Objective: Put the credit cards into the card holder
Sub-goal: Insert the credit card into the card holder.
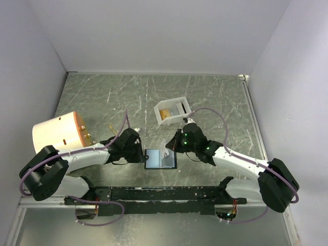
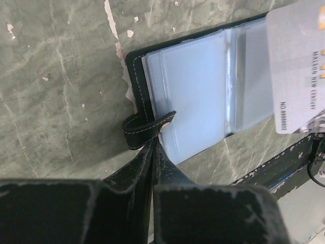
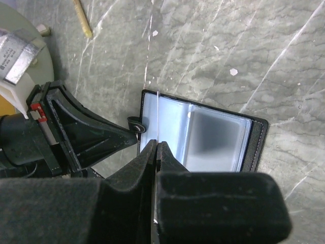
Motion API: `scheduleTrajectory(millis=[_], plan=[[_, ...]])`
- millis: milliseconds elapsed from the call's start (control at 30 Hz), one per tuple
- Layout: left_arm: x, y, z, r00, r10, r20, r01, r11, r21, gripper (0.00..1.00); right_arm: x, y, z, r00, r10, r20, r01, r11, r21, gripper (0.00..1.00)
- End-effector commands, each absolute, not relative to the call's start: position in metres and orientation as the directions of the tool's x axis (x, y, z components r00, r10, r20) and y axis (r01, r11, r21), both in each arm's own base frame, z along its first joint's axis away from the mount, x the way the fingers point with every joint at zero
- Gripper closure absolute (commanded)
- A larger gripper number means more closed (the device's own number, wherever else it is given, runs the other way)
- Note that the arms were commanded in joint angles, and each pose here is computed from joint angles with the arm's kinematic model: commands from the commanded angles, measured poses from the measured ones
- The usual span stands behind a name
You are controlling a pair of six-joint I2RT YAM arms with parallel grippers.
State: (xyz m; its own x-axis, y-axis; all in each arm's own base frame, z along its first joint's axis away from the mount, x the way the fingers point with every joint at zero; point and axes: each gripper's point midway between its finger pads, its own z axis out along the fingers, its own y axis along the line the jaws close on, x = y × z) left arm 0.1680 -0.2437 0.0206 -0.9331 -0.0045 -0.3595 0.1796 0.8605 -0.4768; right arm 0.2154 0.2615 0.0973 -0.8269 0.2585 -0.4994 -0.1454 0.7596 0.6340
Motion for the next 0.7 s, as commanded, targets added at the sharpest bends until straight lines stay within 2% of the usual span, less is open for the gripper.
scheduleTrajectory(millis=[0, 667], plan=[[0.167, -0.253, 0.023, -0.933, -0.016, -0.360, 0.184, 0.838, -0.513, 0.87, 0.213, 0.265, 0.092, -0.818, 0.273, -0.505, -0.152, 0.745, 0.649, 1.00], [0.157, -0.250, 0.016, -0.940, -0.019, -0.339, 0.167, 0.843, -0.511, 0.85, 0.201, 0.261, 0.051, -0.851, 0.288, -0.439, -0.089, 0.744, 0.662, 1.00]])
